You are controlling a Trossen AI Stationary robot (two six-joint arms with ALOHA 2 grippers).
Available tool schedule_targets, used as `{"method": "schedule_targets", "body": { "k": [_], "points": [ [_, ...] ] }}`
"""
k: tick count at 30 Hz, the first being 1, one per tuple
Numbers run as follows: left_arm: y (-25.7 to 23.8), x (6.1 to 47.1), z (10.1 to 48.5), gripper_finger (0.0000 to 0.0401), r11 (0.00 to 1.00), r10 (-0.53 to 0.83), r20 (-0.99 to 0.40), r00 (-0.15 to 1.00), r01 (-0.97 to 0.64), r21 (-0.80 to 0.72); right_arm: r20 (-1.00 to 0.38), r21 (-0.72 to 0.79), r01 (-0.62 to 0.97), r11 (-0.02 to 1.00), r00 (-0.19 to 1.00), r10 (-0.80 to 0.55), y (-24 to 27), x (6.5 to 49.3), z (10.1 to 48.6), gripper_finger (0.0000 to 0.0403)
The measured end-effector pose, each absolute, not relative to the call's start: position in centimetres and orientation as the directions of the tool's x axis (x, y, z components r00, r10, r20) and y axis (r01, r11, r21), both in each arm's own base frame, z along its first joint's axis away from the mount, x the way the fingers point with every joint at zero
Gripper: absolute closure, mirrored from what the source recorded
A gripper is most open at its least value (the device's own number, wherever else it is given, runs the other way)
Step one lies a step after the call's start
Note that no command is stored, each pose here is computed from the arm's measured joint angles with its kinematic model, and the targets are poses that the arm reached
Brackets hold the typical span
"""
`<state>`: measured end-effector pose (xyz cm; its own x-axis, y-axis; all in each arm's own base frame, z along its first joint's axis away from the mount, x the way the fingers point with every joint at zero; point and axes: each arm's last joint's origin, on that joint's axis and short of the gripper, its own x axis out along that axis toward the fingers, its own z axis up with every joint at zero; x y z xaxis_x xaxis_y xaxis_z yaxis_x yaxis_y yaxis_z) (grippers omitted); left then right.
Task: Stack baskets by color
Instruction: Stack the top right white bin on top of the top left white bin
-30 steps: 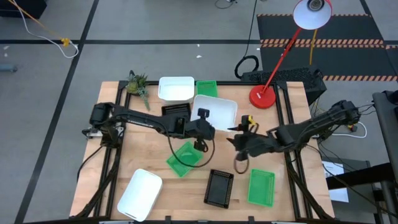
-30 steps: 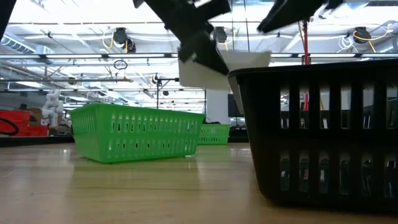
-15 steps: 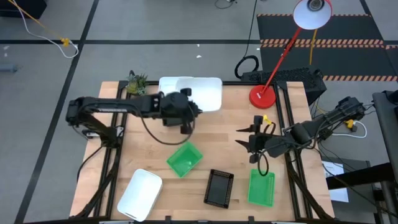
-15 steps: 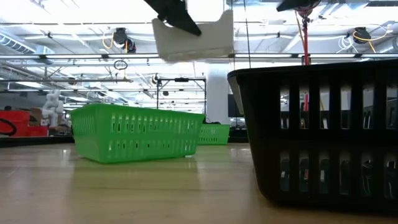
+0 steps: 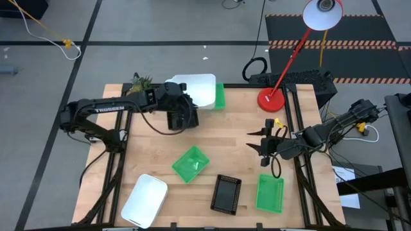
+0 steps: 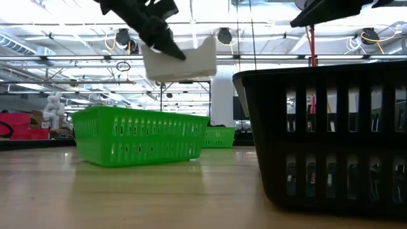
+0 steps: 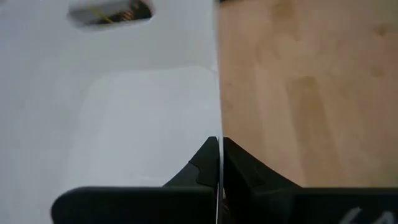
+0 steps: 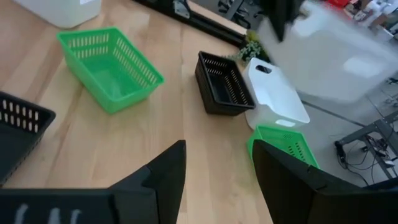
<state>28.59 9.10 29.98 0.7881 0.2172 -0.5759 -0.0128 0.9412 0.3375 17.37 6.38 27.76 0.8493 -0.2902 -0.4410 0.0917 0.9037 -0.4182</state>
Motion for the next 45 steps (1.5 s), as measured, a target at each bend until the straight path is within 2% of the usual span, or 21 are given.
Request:
{"method": "schedule_targets", "body": {
  "k": [29, 37, 45],
  "points": [
    [16.4, 24.6, 28.3, 0.0396, 0.969, 0.182, -0.636, 0.750, -0.027, 0.245, -0.440, -0.415, 0.090, 0.906, 0.851, -0.286, 6.4, 17.3, 27.8, 0.0225],
    [17.1, 23.5, 24.8, 0.0395, 0.967, 0.209, -0.640, 0.739, -0.057, 0.250, -0.439, -0.414, 0.091, 0.906, 0.851, -0.286, 6.4, 17.3, 27.8, 0.0225],
    [17.6, 22.7, 23.5, 0.0390, 0.955, 0.230, -0.642, 0.732, -0.044, 0.292, -0.439, -0.414, 0.091, 0.906, 0.852, -0.286, 6.4, 17.3, 27.9, 0.0225]
  ]
}}
